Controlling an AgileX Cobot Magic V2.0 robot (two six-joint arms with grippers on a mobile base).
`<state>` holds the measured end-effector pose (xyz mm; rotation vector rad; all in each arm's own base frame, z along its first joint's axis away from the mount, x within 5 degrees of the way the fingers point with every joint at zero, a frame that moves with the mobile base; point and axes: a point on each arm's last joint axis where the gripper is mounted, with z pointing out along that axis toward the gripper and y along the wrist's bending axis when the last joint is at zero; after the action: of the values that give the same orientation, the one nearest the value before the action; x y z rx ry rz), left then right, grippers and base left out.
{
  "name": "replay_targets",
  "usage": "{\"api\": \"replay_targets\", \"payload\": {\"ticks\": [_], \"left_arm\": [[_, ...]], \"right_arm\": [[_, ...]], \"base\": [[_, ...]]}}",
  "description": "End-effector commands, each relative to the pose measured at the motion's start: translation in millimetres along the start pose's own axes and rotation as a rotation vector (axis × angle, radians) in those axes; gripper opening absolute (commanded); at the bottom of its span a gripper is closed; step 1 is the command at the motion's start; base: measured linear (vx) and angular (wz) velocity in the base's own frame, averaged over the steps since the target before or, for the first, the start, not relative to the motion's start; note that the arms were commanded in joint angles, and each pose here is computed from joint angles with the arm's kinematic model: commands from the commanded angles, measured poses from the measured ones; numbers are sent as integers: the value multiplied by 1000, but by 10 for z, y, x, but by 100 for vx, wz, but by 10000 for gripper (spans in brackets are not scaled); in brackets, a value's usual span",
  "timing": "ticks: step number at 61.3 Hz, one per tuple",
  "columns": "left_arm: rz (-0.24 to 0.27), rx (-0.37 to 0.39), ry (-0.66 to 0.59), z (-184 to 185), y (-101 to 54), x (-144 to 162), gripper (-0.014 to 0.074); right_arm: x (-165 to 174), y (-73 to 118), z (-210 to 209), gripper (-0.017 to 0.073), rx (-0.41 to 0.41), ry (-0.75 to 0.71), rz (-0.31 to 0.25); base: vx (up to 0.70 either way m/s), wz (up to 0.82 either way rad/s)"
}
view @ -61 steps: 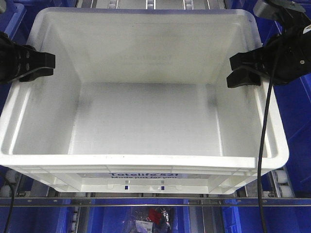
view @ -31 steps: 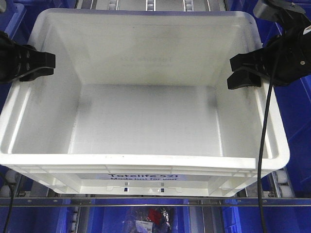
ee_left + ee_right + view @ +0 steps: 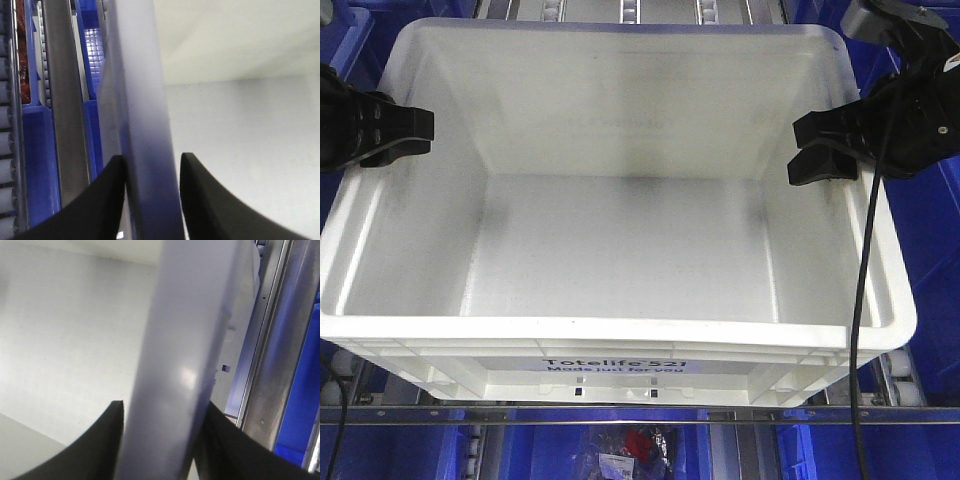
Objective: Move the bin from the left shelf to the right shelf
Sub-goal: 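Lift and pull the gripped tote off the roller shelf toward the robot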
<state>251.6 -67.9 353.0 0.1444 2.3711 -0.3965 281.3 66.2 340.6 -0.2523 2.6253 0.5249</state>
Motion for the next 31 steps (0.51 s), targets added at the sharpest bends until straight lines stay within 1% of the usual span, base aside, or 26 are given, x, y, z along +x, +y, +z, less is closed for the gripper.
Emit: {"api": "replay_targets", "payload": {"ticks": [1, 31], "left_arm": [[22, 41, -218, -258, -100, -219, -5], [22, 41, -218, -258, -100, -219, -5]], "right_arm": [[-73, 93, -229, -4, -21, -105, -32], [-73, 93, -229, -4, -21, -105, -32]], "base": [[-1, 1], [-4, 0]]}}
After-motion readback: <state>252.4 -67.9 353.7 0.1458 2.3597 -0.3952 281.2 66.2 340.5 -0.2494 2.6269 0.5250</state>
